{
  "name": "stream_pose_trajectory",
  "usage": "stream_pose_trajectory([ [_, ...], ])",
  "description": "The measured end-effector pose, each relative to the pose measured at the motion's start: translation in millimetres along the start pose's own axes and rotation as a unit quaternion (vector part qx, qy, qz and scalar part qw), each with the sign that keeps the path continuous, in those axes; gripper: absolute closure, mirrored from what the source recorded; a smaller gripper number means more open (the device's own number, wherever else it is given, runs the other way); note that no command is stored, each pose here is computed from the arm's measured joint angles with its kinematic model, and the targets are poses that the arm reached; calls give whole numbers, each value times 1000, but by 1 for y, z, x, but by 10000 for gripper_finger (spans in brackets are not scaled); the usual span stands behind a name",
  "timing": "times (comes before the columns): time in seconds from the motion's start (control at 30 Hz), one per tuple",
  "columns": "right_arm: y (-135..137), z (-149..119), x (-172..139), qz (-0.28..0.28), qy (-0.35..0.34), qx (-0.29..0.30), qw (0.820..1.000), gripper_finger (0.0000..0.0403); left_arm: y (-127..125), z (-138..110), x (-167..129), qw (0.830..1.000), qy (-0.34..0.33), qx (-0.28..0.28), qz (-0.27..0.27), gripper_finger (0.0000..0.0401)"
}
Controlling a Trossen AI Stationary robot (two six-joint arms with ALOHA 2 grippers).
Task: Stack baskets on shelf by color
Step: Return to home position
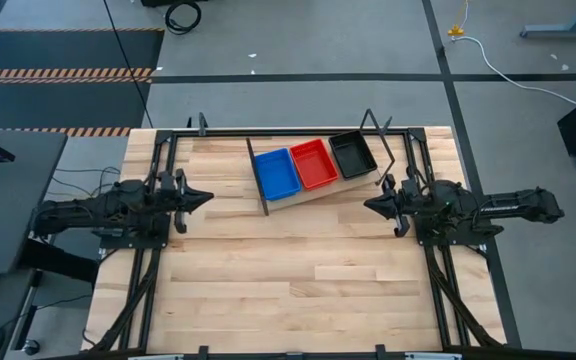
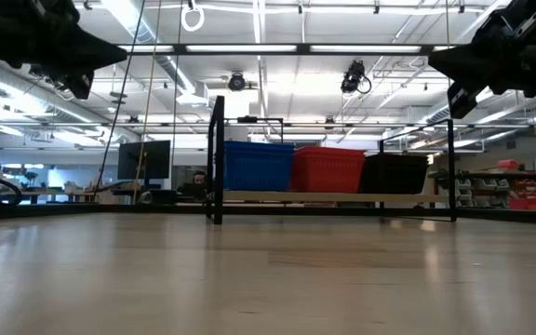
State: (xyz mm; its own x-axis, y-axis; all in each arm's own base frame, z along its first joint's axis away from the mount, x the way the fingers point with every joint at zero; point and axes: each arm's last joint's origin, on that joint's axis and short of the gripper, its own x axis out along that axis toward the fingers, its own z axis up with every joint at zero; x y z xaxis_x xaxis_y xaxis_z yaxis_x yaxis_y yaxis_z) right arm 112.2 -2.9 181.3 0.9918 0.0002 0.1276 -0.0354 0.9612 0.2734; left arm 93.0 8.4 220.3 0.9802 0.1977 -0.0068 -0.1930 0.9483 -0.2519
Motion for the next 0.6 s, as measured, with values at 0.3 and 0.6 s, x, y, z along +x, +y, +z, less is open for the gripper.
stream_pose_trajectory([
  [0.3,0,0,0,0,0,-8,1000,394,7,-21,-7,1000,2,7,1,401],
  [0.6,0,0,0,1,1,-8,1000,394,7,-34,-2,1000,4,1,-21,401],
])
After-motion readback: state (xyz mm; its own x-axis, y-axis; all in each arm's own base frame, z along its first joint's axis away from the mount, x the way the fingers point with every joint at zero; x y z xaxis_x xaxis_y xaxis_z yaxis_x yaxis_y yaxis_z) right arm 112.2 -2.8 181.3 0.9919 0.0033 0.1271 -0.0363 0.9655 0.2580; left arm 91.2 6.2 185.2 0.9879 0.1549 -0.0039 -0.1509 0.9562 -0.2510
